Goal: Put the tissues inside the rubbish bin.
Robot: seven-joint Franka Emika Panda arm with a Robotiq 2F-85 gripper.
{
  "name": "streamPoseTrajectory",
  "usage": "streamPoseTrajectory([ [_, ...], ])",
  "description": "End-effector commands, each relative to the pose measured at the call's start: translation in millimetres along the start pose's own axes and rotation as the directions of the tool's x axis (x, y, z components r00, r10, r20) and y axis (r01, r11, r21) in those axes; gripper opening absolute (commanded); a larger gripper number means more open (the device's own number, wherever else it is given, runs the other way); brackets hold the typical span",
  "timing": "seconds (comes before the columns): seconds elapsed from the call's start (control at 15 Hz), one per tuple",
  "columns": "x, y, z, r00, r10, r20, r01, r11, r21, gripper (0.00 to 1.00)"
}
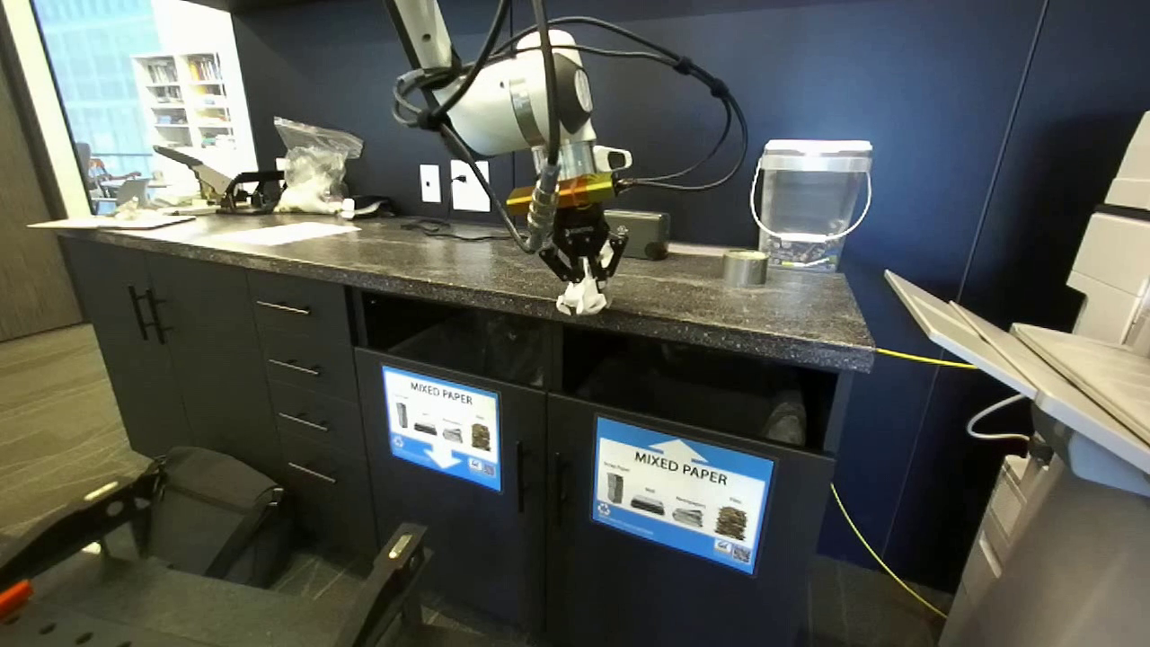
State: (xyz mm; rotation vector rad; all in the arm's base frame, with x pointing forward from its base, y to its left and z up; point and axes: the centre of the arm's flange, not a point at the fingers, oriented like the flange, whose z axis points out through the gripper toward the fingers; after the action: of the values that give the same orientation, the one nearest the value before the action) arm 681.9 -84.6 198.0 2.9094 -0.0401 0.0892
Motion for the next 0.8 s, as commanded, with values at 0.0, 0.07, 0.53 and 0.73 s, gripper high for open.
streamPoseTrajectory([
  [0.0, -60.1, 6.4, -1.6, 0.999, 0.006, 0.045, -0.008, 0.999, 0.049, 0.16],
  [0.07, -69.3, 5.8, 3.7, 0.999, 0.008, 0.054, -0.011, 0.998, 0.058, 0.16],
  [0.53, -111.2, -1.7, 63.0, 0.999, 0.007, 0.041, -0.012, 0.992, 0.127, 0.16],
  [0.73, -116.6, -0.4, 85.7, 0.999, 0.013, -0.049, -0.006, 0.990, 0.142, 0.16],
])
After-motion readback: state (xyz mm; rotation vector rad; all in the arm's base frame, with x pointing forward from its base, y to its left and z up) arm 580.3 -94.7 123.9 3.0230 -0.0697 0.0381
